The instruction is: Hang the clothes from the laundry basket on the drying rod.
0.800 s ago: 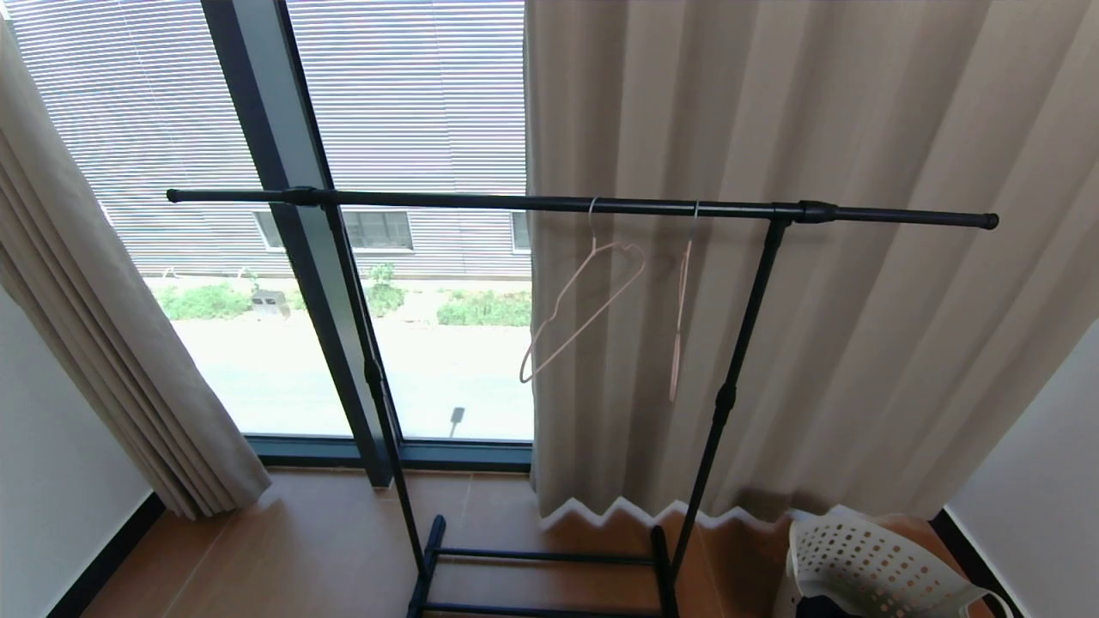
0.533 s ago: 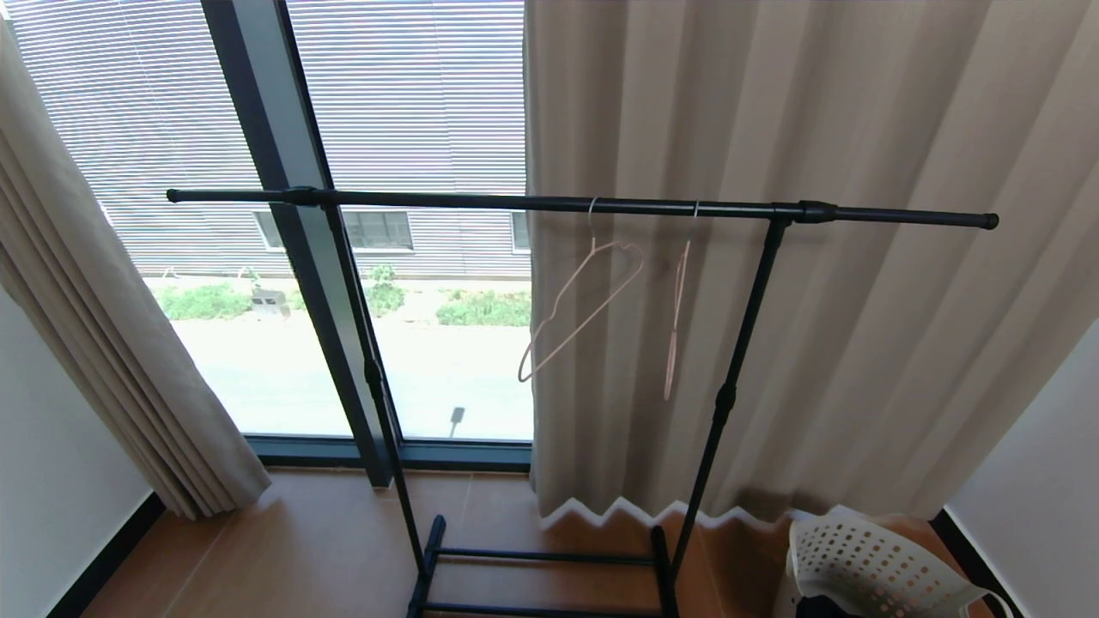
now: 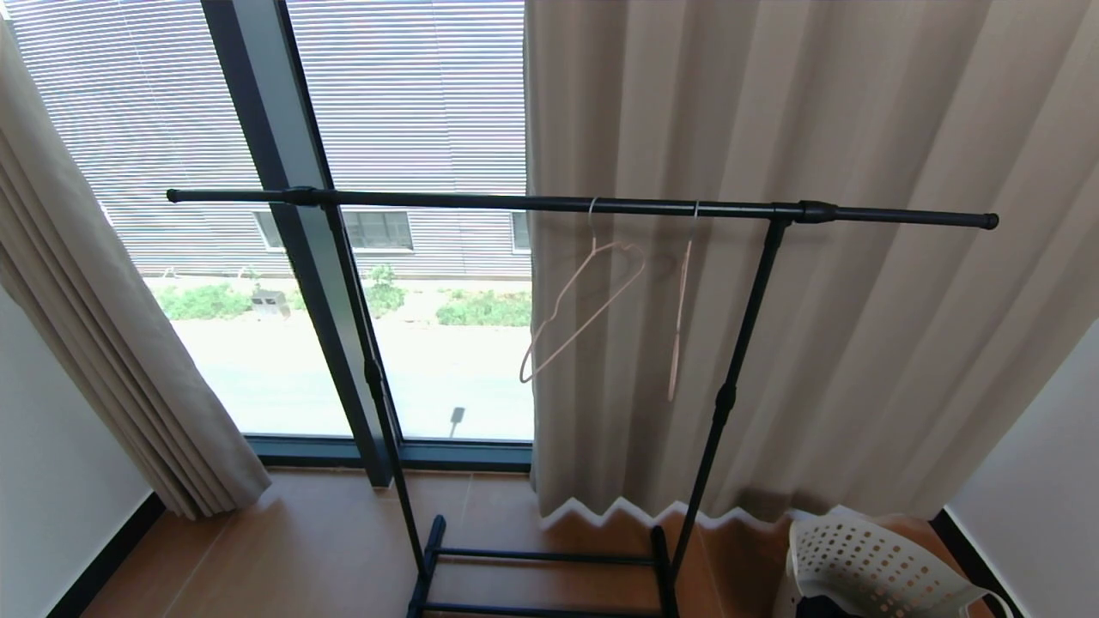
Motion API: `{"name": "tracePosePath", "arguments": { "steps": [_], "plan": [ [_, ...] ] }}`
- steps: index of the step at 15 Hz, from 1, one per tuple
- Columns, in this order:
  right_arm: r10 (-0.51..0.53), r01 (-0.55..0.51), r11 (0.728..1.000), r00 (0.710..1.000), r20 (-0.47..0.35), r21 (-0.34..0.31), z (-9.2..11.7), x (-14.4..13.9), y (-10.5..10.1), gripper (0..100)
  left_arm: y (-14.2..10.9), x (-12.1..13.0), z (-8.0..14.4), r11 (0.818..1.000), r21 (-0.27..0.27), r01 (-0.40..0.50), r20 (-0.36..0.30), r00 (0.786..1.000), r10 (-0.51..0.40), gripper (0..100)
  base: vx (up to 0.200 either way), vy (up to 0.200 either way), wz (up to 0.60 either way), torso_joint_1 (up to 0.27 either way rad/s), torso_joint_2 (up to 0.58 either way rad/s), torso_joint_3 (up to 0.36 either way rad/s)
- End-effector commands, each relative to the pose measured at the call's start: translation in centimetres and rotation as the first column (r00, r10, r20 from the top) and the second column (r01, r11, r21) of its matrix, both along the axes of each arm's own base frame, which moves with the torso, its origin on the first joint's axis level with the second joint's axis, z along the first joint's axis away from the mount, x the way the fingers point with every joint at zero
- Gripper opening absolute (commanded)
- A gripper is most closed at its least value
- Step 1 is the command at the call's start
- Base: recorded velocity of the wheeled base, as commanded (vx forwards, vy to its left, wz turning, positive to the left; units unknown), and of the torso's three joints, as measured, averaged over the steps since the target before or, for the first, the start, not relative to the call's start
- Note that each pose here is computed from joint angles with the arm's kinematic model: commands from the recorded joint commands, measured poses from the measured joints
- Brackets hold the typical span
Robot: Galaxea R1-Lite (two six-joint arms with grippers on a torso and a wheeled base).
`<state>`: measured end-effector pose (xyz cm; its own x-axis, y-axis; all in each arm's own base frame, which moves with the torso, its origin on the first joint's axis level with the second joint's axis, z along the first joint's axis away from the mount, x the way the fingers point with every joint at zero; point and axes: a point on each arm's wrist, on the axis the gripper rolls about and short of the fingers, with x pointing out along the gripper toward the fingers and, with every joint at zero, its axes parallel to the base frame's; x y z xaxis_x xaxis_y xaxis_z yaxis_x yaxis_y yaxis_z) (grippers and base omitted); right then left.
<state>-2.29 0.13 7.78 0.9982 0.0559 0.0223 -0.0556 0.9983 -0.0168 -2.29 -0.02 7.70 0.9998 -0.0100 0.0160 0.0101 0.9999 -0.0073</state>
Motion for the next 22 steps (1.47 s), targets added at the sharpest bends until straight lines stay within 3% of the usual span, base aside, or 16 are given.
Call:
{"name": "tracePosePath", "arguments": {
  "steps": [1, 22],
  "plan": [
    [0.001, -0.001, 1.000, 1.000, -0.002, -0.001, -0.01, 0.01, 0.00, 100, -0.01, 0.01, 0.00, 1.000, 0.000, 0.002, -0.001, 1.000, -0.002, 100, 0.000, 0.000, 0.00, 0.000, 0.00, 0.000],
    [0.010, -0.010, 1.000, 1.000, -0.004, 0.006, -0.02, 0.01, 0.02, 100, -0.02, 0.01, -0.01, 1.000, -0.006, 0.007, -0.002, 1.000, -0.007, 100, 0.000, 0.000, 0.00, 0.000, 0.00, 0.000]
  ]
}}
